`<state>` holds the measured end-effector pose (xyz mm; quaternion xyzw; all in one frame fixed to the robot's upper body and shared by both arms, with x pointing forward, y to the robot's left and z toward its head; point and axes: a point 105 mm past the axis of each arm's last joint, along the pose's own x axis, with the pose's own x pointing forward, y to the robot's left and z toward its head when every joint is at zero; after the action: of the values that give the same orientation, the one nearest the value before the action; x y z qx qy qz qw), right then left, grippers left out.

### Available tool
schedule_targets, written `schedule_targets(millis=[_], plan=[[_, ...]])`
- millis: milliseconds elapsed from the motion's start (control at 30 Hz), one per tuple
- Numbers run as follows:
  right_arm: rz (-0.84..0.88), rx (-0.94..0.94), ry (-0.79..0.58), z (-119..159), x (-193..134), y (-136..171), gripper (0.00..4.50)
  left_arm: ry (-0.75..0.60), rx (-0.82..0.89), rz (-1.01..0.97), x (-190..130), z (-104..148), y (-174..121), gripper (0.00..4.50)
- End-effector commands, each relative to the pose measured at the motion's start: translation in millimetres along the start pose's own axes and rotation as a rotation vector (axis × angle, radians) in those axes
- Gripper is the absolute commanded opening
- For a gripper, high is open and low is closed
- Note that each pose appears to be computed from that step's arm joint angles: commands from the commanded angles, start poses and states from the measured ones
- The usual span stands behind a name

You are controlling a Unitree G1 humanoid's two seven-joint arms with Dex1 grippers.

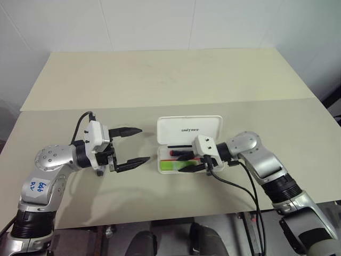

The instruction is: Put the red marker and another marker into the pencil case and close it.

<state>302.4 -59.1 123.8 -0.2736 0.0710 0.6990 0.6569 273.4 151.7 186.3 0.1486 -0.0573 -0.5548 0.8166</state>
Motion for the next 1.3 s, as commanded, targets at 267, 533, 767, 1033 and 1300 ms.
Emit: schedule_targets(millis=[267, 533, 767, 1033, 1300], plan=[[-0.017, -0.043, -0.017, 14, 3, -9, 1.83, -0.026, 0.026, 0.008, 0, 9, -1, 4.50], [-0.035, -0.065, -0.048, 25, -1, -11, 4.46, -0.026, 0.021, 0.005, 1, 8, -1, 4.50], [-0.005, -0.027, -0.198, 54, -21, -2, 4.46, -0.025, 0.014, 0.012, 1, 6, -1, 4.50], [-0.020, 0.008, -0.237, 52, -68, 15, 4.46, -0.029, -0.013, 0.220, -12, -4, 0, 4.50], [-0.211, -0.010, -0.222, 38, -118, 2, 4.46, 0.041, -0.050, 0.692, -49, -38, -6, 4.50]])
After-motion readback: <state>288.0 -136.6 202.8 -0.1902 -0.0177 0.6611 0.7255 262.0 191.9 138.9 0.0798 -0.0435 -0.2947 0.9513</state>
